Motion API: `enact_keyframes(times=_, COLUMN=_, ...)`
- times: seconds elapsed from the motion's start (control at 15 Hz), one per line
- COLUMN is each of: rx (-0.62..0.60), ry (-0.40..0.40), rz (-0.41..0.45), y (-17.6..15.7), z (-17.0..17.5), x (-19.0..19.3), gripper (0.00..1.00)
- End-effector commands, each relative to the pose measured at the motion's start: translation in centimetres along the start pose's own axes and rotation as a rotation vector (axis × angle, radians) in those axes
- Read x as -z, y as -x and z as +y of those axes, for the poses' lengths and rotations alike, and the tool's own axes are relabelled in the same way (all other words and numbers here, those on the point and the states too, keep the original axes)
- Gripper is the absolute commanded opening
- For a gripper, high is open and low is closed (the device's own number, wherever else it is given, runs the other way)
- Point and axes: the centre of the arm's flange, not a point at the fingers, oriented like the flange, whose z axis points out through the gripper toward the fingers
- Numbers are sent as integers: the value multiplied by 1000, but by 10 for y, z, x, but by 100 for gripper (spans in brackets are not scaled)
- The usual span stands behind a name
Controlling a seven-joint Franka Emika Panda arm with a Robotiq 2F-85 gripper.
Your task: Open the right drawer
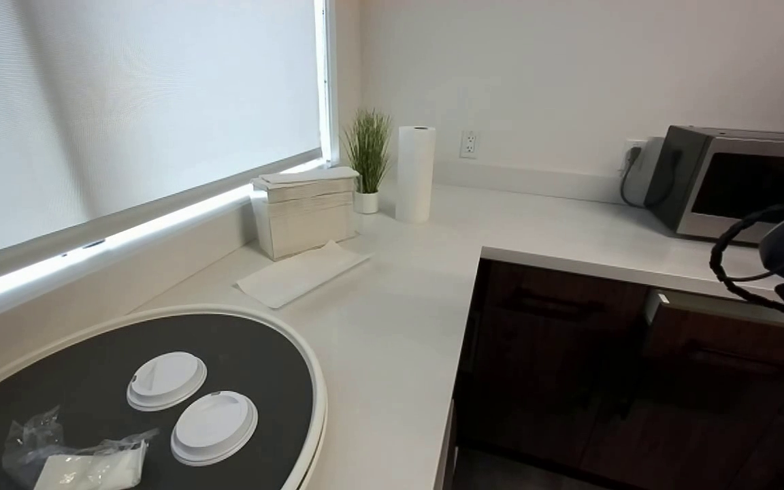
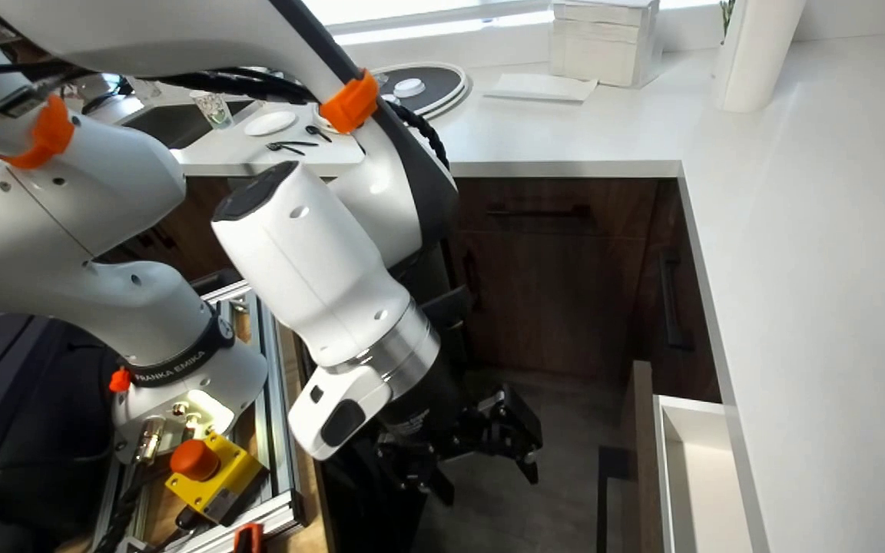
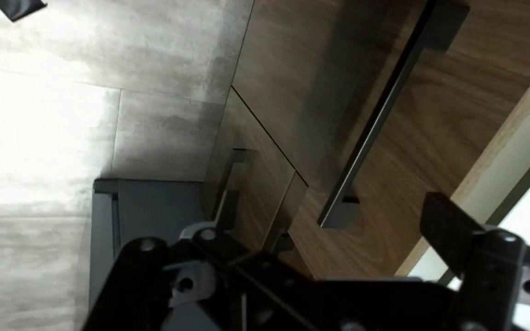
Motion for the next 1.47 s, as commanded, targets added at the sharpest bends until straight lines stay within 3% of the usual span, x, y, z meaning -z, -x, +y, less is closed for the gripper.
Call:
enact_keyframes(times=0.0, rx=200, ry=30, rz=22, y=-3, z=-38, x=50, gripper=100)
enact_keyframes(times=0.2, rx=366, ry=50, rz=51, y=3, z=-60, x=46, gripper=100)
enact_keyframes(times=0.6, rx=588, ry=76, rz=349, y=16, z=-81, x=61, gripper=100)
enact_keyframes(times=0.67, rx=529, ry=56, rz=292, y=17, z=-24, x=36, gripper=100)
enact_keyframes(times=0.8, rx=571, ry=49, rz=337, y=20, z=-41, x=43, gripper=100)
enact_keyframes(times=1.07, rx=582, ry=54, rz=337, y=20, z=-44, x=40, gripper=100)
enact_keyframes(times=1.13, rx=638, ry=-13, rz=292, y=17, z=-50, x=43, gripper=100)
enact_keyframes(times=1.4, rx=878, ry=-98, rz=371, y=18, z=-101, x=44, gripper=100)
